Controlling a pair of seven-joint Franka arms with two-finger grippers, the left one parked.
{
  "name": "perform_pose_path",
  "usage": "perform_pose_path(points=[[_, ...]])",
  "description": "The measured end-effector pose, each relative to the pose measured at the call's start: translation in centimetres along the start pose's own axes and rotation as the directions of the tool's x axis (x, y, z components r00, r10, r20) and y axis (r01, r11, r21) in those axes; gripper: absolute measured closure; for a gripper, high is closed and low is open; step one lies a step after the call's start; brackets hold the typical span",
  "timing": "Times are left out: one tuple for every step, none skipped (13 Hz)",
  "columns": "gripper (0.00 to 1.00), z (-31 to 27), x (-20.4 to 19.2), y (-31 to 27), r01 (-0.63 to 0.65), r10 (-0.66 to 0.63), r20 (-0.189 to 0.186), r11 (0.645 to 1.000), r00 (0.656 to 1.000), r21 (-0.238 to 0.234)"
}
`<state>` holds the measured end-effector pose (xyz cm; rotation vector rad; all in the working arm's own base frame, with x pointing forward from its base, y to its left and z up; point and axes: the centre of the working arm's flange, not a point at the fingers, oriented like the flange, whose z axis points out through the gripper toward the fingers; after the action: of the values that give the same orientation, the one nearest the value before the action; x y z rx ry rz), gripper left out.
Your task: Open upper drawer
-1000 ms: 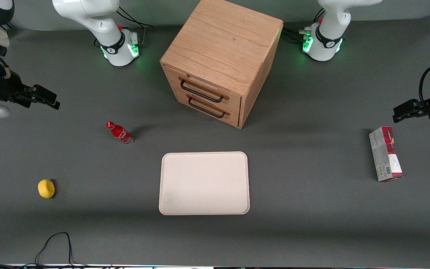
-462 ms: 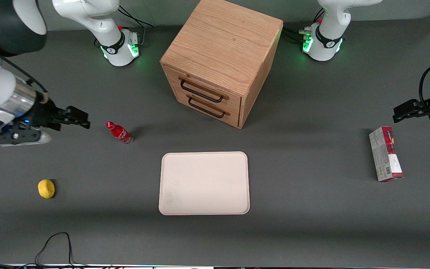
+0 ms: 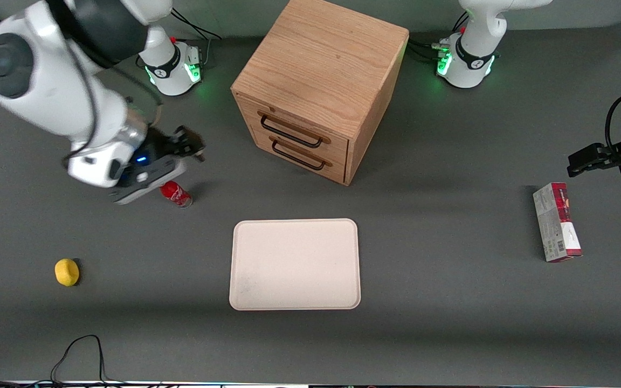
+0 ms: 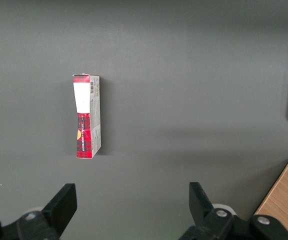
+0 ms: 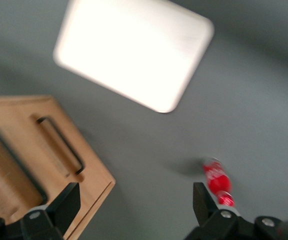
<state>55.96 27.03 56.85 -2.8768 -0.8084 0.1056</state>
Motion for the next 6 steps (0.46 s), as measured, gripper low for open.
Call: perform_pose_path(points=[[0.0,0.9,0.4,-2.6,0.094,-0.094,0.014,0.995,0.995,0.016],[0.0,1.9,0.7,-4.8,0.164,-0.165,0.029,0.986,0.986,0.035],[0.0,3.2,1.1,-6.7,0.214,-0.217,0.047,0.975,0.975,0.058],[0.0,4.6,1.4,-8.4,0.252,-0.258,0.065,0.964,0.964,0.084],[0.0,6.1,1.7,-9.8,0.281,-0.29,0.082,0.953,0.953,0.11],[0.0,7.3,2.1,-10.9,0.302,-0.315,0.091,0.944,0.945,0.132]])
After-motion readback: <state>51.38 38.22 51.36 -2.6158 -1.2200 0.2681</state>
